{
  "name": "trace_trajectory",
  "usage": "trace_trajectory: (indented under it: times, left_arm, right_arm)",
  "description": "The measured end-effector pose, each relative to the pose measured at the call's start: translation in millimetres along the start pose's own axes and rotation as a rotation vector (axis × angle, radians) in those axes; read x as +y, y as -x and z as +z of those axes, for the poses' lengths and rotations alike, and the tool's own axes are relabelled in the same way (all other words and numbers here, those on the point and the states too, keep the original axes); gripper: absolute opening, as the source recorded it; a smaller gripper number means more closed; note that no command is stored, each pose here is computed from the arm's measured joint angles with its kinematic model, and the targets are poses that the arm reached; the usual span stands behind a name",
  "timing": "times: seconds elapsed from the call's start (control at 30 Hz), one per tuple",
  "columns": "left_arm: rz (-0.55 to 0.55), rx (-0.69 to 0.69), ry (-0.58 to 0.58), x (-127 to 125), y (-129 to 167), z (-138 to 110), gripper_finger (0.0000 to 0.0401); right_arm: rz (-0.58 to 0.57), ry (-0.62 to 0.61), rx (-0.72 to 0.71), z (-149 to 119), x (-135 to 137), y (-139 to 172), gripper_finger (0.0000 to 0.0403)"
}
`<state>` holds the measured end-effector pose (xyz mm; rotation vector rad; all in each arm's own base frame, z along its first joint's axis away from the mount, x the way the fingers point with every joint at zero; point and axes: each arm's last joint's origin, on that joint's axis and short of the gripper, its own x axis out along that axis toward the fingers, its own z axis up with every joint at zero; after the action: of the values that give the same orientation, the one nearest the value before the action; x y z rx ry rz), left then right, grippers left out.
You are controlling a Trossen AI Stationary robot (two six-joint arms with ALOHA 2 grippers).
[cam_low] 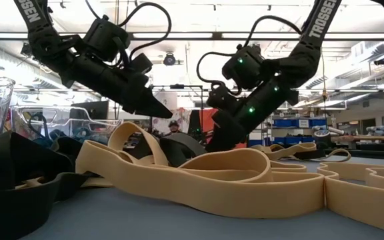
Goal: Sort rubber bands into baskets
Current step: Put the black rubber band into the bottom left transparent bin
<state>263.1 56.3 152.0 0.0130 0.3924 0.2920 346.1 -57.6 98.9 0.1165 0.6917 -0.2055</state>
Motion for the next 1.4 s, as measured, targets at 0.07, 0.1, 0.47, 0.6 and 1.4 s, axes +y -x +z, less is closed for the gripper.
trace_trajectory:
  times: [0.07,0.1,0.47,0.6,1.4]
  left_arm:
    - [-0.031,-0.002,-0.021,-1,0,0,0.0142]
    - [-0.049,-0.004,-0.032,-2,0,0,0.0142]
    - [-0.151,-0.076,-0.295,-30,5,5,0.0142]
    - [-0.137,-0.104,-0.38,-38,6,7,0.0143]
    - [-0.016,-0.127,-0.22,-37,12,18,0.0007]
  right_arm:
    - [0.041,0.005,-0.022,7,5,2,0.0012]
    - [0.066,0.012,-0.035,11,8,3,0.0009]
    - [0.139,0.078,-0.196,51,40,31,0.0008]
    - [0.125,0.079,-0.243,61,44,44,0.0008]
    - [0.091,0.063,-0.185,60,45,54,0.0045]
